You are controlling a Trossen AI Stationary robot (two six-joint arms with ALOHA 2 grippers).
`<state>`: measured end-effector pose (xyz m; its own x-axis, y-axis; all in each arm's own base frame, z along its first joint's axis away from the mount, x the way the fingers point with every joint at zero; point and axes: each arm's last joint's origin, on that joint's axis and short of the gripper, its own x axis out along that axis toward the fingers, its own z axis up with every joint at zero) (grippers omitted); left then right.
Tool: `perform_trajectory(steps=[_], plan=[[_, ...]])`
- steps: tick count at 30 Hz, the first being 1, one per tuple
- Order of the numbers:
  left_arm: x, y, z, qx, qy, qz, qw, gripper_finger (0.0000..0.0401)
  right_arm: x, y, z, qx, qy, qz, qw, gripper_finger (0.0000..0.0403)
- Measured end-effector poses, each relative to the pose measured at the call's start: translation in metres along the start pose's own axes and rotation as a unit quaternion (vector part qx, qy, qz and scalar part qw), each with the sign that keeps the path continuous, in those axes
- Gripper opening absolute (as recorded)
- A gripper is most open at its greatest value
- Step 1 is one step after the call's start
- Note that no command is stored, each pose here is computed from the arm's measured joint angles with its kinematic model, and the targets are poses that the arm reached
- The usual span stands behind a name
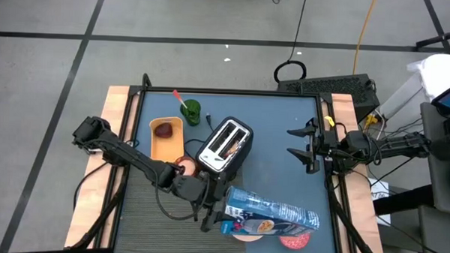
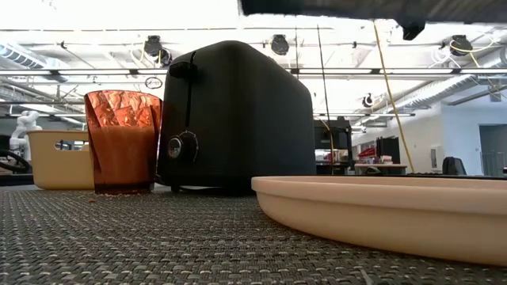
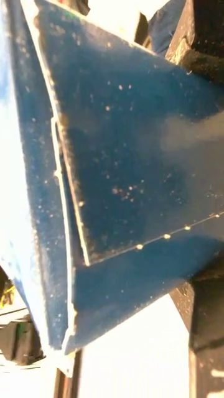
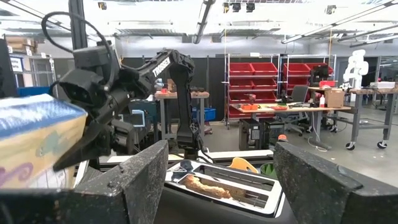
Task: Arrange a breakfast setting
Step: Put the cereal from the blue cereal box into the red bowl
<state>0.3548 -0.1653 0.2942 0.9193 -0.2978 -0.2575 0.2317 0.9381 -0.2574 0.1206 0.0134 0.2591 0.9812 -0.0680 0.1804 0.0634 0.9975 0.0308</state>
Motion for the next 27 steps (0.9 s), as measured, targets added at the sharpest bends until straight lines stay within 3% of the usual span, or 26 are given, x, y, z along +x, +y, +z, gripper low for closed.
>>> perform_trajectory(steps=[9,27], plan=[[-0.005,-0.007,0.023,0.028,0.033,0.011,0.999,0.0290,0.000,0.000,0.000,0.000,0.000,0.000,1.000,0.0279],[0.007,-0.005,0.014,0.007,0.048,0.004,0.999,0.0289,0.000,0.000,0.000,0.000,0.000,0.000,1.000,0.0279]])
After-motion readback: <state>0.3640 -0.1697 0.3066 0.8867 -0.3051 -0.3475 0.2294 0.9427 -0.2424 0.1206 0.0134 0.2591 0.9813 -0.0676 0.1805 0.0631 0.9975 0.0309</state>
